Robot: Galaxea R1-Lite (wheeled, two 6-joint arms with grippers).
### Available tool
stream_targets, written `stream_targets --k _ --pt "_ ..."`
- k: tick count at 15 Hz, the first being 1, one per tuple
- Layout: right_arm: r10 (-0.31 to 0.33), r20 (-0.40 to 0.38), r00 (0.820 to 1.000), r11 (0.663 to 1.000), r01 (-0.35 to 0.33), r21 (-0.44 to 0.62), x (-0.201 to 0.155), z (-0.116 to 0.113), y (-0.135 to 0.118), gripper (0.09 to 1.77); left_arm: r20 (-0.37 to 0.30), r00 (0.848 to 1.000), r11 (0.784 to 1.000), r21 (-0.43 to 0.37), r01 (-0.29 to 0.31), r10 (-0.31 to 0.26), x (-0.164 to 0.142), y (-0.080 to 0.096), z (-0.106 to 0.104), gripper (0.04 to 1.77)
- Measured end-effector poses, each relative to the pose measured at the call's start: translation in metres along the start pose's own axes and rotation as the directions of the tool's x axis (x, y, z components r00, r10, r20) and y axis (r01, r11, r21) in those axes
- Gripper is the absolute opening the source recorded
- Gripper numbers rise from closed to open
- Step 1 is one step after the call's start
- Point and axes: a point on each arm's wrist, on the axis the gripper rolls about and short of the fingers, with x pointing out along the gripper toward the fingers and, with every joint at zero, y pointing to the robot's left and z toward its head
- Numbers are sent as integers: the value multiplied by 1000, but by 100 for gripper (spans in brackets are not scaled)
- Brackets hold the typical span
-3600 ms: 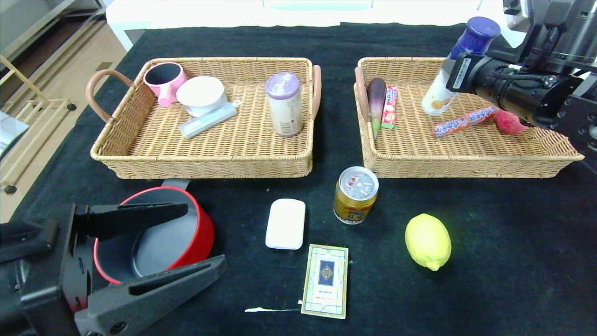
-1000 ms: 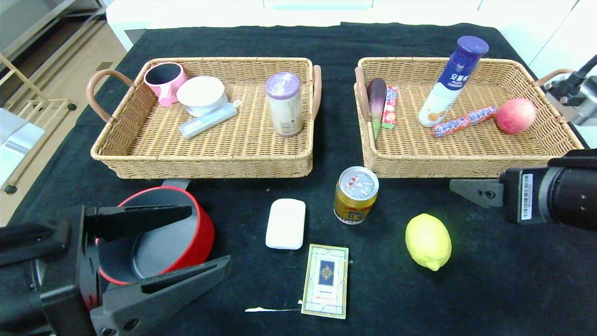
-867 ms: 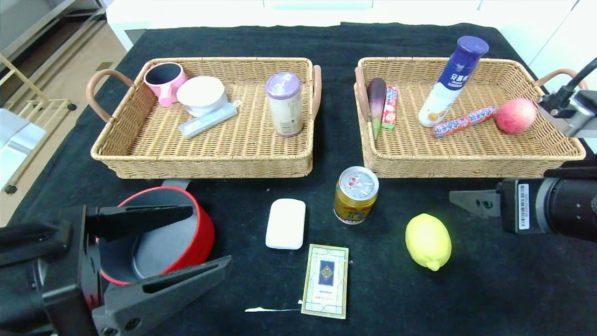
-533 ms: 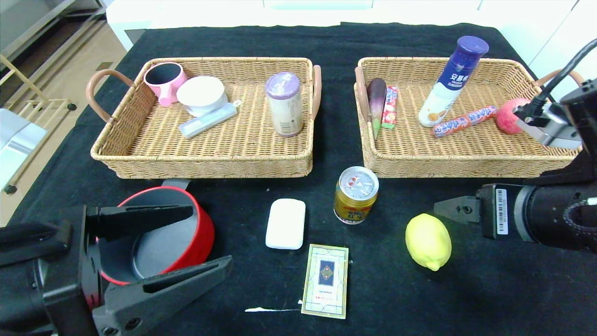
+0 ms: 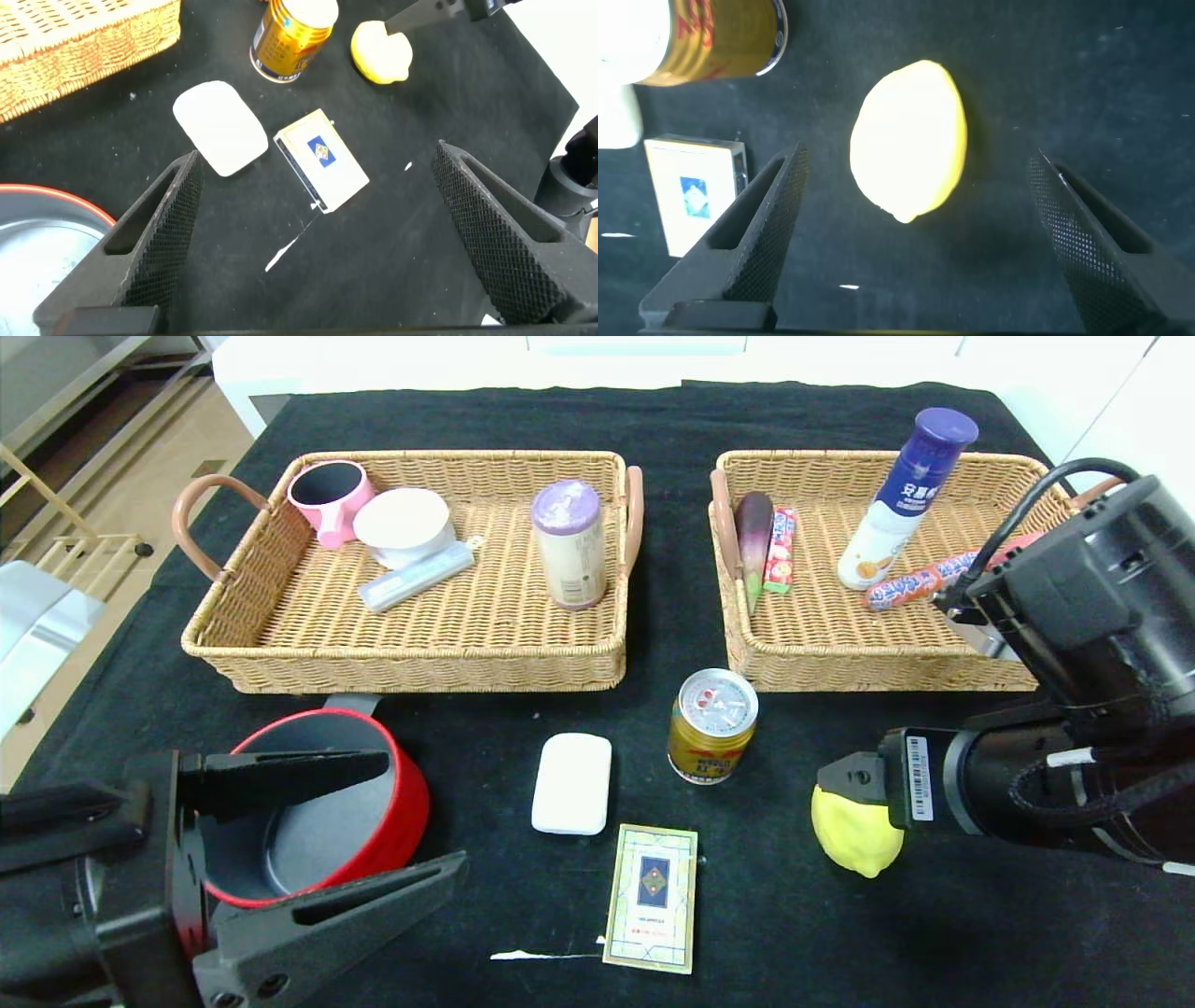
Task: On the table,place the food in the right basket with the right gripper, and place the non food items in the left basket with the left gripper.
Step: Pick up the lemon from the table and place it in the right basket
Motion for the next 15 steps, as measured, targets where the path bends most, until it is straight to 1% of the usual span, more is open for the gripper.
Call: stream_targets --k 7,15 --pt "-40 -50 998 999 38 -39 25 -6 13 170 -5 1000 1000 -1 0 0 1 0 -1 176" --pt "-92 -79 993 994 87 -62 43 -12 15 171 -5 1000 1000 -1 0 0 2 0 -1 176"
